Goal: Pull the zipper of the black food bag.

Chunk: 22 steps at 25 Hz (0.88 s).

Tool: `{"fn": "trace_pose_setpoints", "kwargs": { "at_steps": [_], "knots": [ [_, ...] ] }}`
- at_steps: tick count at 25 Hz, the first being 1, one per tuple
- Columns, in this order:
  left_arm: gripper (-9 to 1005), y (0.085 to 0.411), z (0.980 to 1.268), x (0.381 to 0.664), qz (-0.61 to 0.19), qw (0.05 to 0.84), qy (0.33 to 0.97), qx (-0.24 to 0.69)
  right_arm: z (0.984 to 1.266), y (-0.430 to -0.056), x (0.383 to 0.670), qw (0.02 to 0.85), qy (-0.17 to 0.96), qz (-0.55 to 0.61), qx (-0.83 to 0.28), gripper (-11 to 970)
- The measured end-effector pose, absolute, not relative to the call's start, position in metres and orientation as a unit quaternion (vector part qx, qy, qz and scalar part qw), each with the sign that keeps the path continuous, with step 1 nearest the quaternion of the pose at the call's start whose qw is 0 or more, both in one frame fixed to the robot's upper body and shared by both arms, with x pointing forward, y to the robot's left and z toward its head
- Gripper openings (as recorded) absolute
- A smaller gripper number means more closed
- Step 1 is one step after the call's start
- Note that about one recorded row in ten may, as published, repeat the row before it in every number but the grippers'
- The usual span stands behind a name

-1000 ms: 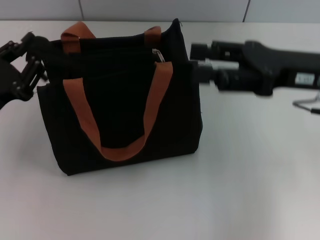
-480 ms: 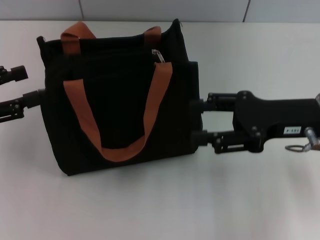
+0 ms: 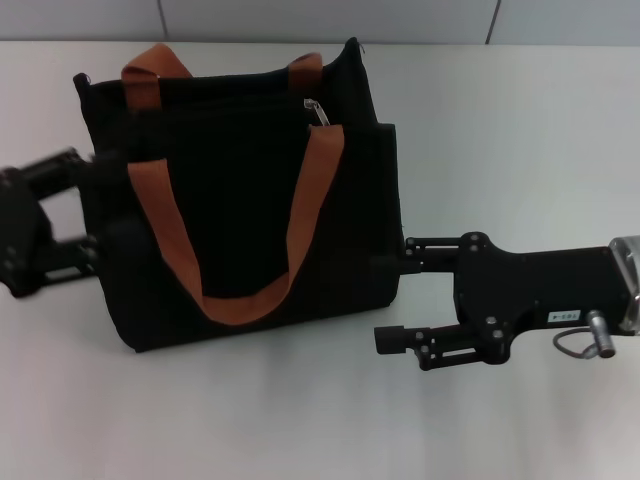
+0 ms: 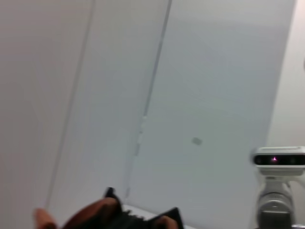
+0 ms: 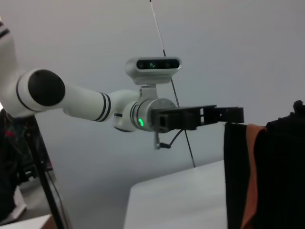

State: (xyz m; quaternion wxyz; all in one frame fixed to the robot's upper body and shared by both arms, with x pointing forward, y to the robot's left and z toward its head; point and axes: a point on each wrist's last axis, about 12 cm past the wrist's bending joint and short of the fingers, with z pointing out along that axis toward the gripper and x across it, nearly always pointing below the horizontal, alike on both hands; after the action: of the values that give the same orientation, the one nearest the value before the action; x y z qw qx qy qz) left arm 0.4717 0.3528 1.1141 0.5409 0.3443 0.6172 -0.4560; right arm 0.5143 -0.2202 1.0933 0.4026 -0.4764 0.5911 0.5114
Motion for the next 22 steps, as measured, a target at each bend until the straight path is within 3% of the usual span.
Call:
{"fn": "trace_pose_setpoints", "kwargs": {
  "at_steps": [8,14,22],
  "knots": [
    [822,0.309,1.079,0.449,-0.488,0.52,0.57,0.407,1.074,-0.217,0.512,0.43,0.591,0.477,-0.488,759],
    [822,0.308,1.078,0.447,-0.487,0.524,0.568,0.408,1.071,-0.213,0.51,0.427,0.586,0.478,-0.496,759],
    [822,0.287,1.049,0.441,-0.469,0.496,0.6,0.417,1.059,-0.209,0.501,0.434,0.572,0.472,-0.511,759]
  ]
}}
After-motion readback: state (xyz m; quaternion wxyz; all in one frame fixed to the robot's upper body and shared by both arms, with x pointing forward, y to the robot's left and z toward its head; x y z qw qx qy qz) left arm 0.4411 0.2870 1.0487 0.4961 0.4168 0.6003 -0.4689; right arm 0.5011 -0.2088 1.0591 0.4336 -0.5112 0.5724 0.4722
